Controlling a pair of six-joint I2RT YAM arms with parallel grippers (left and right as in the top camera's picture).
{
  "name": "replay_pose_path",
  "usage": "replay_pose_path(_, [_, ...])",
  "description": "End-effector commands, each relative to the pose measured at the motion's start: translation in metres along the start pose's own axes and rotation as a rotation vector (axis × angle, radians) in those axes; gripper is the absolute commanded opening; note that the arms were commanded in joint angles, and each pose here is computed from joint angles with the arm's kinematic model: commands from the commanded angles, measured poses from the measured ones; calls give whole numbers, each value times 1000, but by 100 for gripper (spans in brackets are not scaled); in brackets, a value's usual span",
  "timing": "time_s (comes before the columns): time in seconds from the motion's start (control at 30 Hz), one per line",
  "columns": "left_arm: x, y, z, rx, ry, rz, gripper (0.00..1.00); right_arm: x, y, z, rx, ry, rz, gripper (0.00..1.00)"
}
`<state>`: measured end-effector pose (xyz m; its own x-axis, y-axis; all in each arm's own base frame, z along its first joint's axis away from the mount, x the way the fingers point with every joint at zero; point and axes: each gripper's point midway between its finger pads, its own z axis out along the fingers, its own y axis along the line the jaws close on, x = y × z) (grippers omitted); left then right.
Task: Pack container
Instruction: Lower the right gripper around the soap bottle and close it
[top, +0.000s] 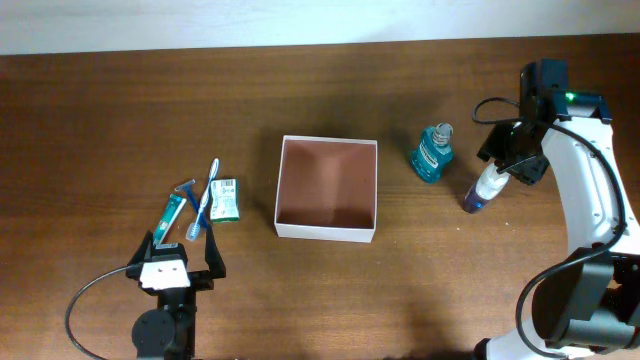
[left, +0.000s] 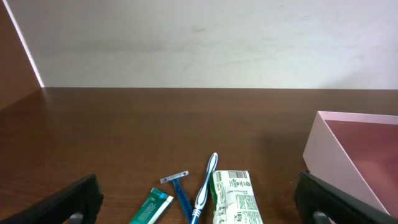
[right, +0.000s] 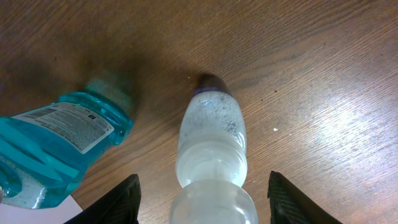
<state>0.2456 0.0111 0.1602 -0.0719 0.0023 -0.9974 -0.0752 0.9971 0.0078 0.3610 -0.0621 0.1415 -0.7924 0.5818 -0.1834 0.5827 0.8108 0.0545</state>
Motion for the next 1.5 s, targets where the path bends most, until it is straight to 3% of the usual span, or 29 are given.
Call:
replay_pose_path(0.0, [1, -2, 0, 12, -2, 12, 100, 2, -3, 6, 12, 17, -3, 58])
replay_pose_path(0.83, [1, -2, 0, 12, -2, 12, 99, 8, -5, 21, 26, 45, -19, 58])
replay_pose_path(1.07, [1, -2, 0, 12, -2, 12, 99, 7, -5, 20, 25, 44, -44, 45])
replay_pose_path(1.4, [1, -2, 0, 12, -2, 12, 99, 6, -10, 20, 50, 37, -46, 43])
replay_pose_path(1.47, [1, -2, 0, 12, -2, 12, 99, 6, -10, 20, 50, 37, -46, 39])
